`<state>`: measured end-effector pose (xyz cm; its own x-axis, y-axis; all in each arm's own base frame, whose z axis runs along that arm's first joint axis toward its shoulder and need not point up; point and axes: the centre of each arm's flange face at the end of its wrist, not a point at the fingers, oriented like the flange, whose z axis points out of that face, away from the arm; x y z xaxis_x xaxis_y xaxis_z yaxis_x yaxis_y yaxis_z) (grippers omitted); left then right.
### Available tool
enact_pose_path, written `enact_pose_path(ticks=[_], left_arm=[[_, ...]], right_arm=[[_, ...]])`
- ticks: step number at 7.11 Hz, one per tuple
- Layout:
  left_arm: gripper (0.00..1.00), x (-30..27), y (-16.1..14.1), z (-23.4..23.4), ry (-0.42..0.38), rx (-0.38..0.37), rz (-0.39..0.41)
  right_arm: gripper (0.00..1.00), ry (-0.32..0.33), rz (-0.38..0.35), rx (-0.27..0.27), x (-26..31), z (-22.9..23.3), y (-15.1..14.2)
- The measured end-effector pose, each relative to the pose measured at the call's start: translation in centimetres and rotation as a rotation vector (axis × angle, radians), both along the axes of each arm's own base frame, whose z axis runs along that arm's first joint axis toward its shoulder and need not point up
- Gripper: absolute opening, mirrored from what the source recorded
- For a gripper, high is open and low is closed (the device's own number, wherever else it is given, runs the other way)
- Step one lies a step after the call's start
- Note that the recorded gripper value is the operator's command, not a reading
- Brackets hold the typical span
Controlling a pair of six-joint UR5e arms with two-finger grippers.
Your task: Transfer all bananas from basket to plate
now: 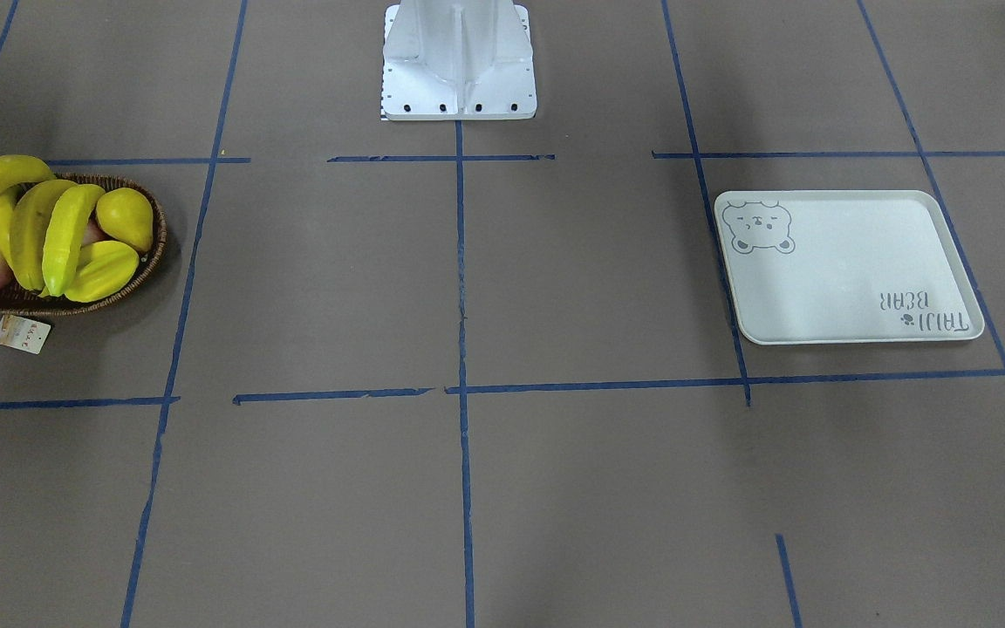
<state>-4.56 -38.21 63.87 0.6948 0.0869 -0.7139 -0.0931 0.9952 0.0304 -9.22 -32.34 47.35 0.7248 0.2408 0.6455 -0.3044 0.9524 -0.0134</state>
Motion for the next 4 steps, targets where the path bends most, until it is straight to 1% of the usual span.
enact_pose_path(ticks=[4], left_arm=[[1.00,0.1,-0.2,-0.2,0.000,0.005,0.001]], right_arm=[[1.00,0.093,0.168,-0.016,-6.2,2.3,4.2]])
